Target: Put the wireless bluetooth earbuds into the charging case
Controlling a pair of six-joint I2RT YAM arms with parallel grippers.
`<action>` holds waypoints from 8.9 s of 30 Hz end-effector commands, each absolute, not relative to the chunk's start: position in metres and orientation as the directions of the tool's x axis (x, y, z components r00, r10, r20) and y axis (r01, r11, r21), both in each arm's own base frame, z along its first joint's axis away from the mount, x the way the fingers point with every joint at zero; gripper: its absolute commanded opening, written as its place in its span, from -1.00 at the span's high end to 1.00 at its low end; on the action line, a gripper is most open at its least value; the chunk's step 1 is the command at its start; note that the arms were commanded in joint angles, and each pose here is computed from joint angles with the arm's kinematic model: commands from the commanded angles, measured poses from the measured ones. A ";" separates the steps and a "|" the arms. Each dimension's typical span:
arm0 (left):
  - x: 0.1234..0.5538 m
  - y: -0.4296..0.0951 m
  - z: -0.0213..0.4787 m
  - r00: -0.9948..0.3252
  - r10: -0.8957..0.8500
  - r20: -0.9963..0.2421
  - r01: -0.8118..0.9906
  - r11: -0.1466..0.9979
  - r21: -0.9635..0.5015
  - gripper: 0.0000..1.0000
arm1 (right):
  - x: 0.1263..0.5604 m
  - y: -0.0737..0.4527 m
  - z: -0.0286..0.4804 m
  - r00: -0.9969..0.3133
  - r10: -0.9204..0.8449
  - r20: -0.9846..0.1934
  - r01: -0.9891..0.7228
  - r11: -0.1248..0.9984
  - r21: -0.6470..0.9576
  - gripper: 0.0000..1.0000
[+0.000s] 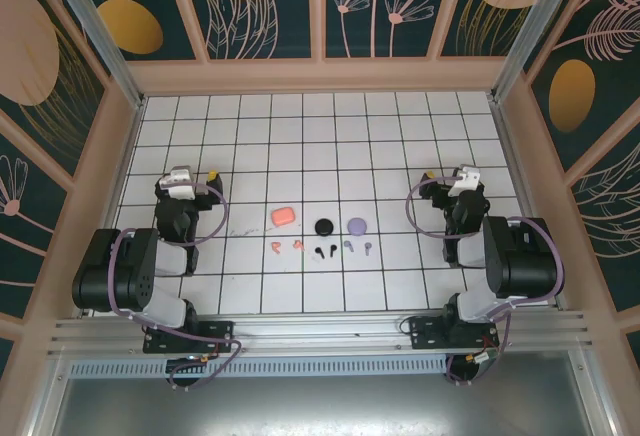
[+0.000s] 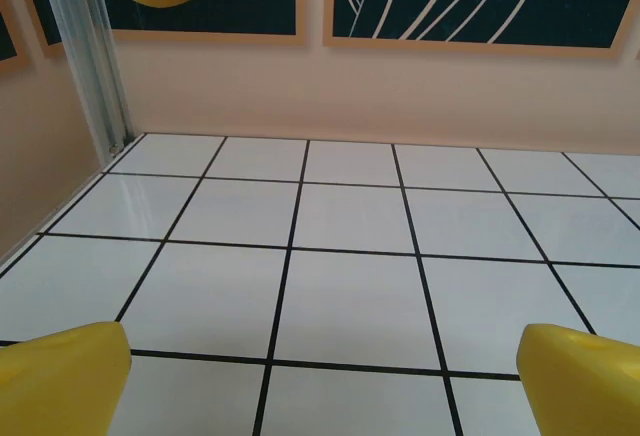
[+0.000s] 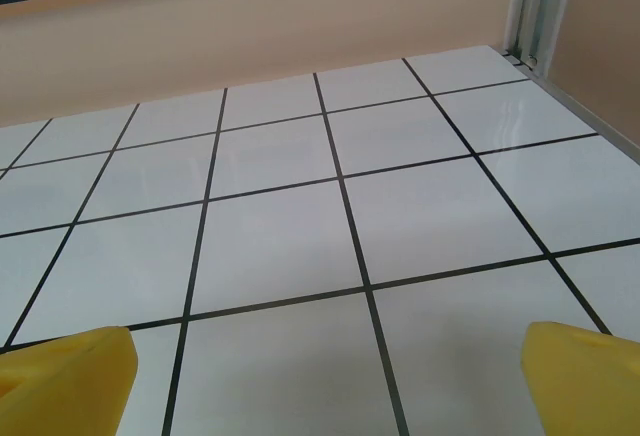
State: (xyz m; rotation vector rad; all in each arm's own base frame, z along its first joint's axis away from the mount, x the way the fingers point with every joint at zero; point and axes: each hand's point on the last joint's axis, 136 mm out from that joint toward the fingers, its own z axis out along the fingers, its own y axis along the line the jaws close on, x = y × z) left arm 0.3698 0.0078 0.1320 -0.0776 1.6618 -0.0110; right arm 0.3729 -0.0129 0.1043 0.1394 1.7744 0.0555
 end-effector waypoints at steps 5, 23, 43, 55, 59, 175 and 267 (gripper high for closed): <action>0.375 0.006 0.137 -0.082 -0.054 -0.995 -0.033 0.998 -0.051 -0.98 | 0.377 -0.015 0.121 -0.137 0.119 -0.983 0.065 0.992 0.111 -0.98; 0.381 0.015 0.134 -0.101 -0.077 -0.992 -0.091 0.994 -0.068 -0.98 | 0.377 -0.016 0.121 -0.139 0.121 -0.983 0.069 0.991 0.112 -0.98; 0.396 0.000 0.211 -0.116 -0.184 -0.976 -0.021 0.983 -0.183 -0.79 | 0.357 0.029 0.222 -0.164 0.276 -0.947 0.018 0.961 0.277 -0.98; 0.386 -0.066 0.230 -0.284 -0.474 -0.833 0.135 0.841 -0.525 -0.97 | 0.344 0.098 0.200 -0.487 0.364 -0.794 -0.050 0.896 0.441 -0.98; 0.375 -0.099 0.231 -0.357 -0.538 -0.763 0.186 0.760 -0.623 -0.97 | 0.330 0.121 0.170 -0.588 0.327 -0.740 -0.034 0.904 0.427 -0.98; 0.390 -0.156 0.189 -0.603 -0.462 -0.650 0.153 0.732 -0.664 -0.97 | 0.302 0.224 0.073 -0.904 0.104 -0.416 0.034 0.985 0.172 0.17; 0.390 -0.358 0.223 -0.535 -0.510 -0.673 0.631 0.289 -0.720 -0.22 | 0.398 0.263 0.212 -0.679 0.728 -0.090 0.336 0.417 0.844 0.26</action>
